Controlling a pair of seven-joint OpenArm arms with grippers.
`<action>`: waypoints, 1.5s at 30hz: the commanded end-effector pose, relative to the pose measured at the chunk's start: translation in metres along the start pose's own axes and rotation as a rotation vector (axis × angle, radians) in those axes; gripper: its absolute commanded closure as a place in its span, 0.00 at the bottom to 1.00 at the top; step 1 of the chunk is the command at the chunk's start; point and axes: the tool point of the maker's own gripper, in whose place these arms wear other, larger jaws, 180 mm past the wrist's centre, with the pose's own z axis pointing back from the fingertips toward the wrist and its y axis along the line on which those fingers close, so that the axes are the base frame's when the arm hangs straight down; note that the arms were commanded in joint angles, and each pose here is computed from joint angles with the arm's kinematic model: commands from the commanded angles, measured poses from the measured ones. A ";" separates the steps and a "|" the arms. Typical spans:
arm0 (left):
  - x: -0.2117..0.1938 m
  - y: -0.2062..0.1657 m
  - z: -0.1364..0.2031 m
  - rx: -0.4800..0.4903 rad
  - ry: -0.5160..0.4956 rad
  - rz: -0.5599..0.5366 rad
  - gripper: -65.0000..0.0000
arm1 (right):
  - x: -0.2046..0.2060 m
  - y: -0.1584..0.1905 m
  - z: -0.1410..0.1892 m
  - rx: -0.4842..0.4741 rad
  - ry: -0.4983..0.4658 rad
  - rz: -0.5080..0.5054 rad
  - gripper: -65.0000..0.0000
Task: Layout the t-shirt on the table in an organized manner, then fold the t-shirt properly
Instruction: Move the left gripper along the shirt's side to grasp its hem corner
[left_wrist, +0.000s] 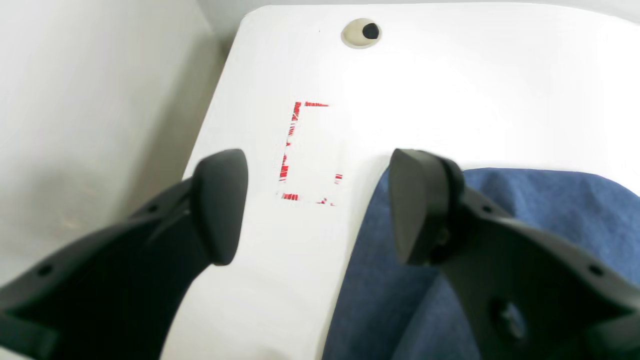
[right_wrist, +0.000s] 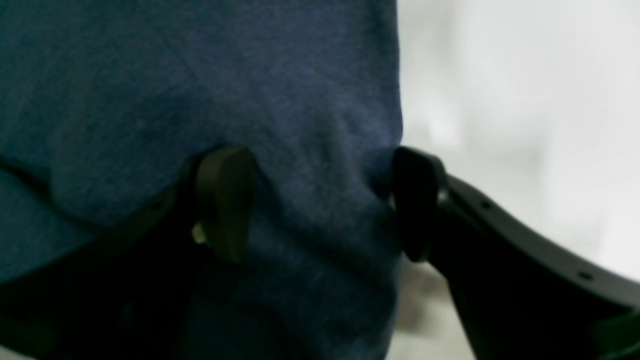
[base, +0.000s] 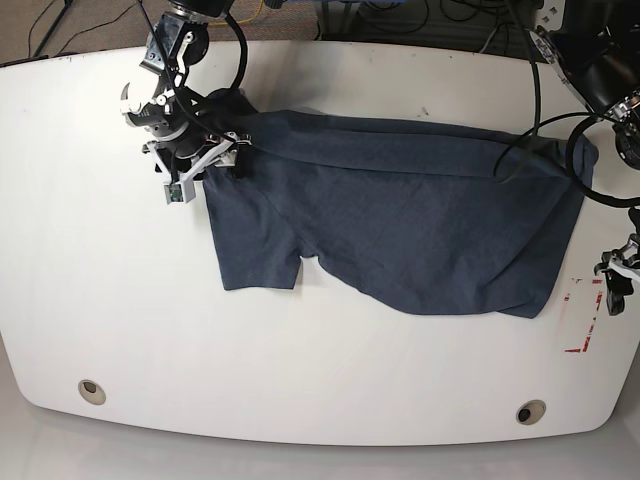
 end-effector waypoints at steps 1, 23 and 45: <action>0.020 0.004 0.004 0.008 -0.061 -0.011 0.39 | -0.004 0.000 0.001 -0.002 0.027 0.006 0.45; -0.029 -0.013 -0.046 -0.081 0.096 0.119 0.38 | 0.026 -0.011 0.019 -0.051 -0.046 0.081 0.97; -0.105 -0.070 -0.129 -0.153 0.224 0.210 0.38 | 0.032 0.002 0.016 -0.015 -0.043 0.153 0.97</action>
